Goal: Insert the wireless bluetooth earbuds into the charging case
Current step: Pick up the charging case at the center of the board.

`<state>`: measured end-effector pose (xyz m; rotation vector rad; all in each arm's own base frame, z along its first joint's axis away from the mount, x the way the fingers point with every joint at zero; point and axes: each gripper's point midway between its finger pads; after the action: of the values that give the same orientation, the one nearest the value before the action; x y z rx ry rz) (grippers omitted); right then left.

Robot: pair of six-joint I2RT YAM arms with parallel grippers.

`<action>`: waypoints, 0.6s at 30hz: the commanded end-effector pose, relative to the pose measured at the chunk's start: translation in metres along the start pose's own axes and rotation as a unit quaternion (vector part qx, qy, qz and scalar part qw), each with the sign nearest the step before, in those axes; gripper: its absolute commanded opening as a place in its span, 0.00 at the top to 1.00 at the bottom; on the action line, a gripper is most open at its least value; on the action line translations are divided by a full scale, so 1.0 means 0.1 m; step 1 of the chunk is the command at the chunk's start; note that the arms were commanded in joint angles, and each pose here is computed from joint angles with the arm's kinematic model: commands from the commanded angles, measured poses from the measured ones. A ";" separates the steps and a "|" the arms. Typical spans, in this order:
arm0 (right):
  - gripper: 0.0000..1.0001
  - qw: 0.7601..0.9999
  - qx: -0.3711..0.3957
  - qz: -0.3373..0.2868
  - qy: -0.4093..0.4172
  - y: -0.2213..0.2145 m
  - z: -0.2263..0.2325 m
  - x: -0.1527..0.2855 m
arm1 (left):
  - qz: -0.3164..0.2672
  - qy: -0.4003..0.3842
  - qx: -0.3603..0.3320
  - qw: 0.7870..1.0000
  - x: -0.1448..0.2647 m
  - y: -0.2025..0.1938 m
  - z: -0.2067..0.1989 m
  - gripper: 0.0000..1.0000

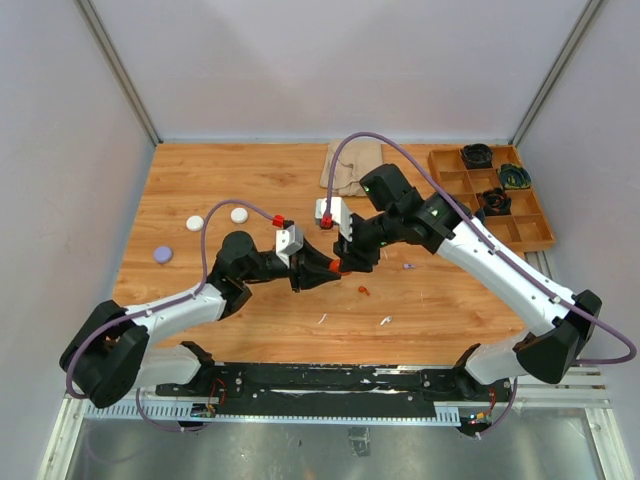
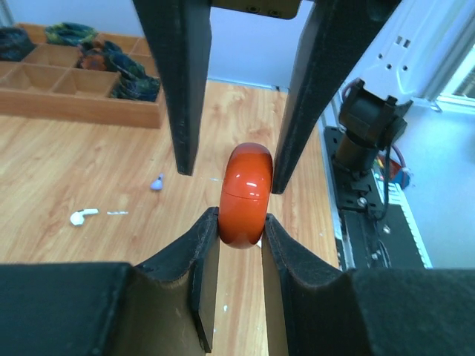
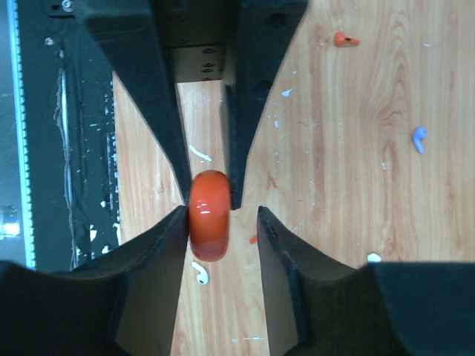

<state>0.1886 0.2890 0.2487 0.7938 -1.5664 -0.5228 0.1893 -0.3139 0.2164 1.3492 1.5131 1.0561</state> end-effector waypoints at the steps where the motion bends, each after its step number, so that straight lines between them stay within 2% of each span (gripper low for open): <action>1: 0.51 0.998 0.044 -0.017 -0.037 0.15 -0.09 0.02 | -0.072 -0.007 -0.035 0.997 0.02 0.27 -0.15 1.00; 5: 0.38 0.996 0.058 -0.030 -0.064 0.17 -0.11 0.10 | -0.105 0.021 -0.025 0.994 0.08 0.30 -0.09 1.00; 12: 0.22 0.987 0.081 -0.069 -0.124 0.20 -0.15 0.19 | -0.146 0.060 -0.031 0.987 0.19 0.34 0.00 1.00; 18: 0.13 0.967 0.114 -0.134 -0.182 0.35 -0.21 0.25 | -0.188 0.070 -0.047 0.979 0.29 0.38 -0.02 1.00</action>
<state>0.1996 0.2798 0.2682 0.9952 -1.8178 -0.6432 0.1978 -0.2886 0.2233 1.0506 1.7295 1.0221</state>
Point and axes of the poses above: each gripper's point midway between its finger pads, its own x axis back along the fingers, its own z axis along the line the jaws close on, y = z × x, and after that the axes turned 12 degrees about x, right-handed
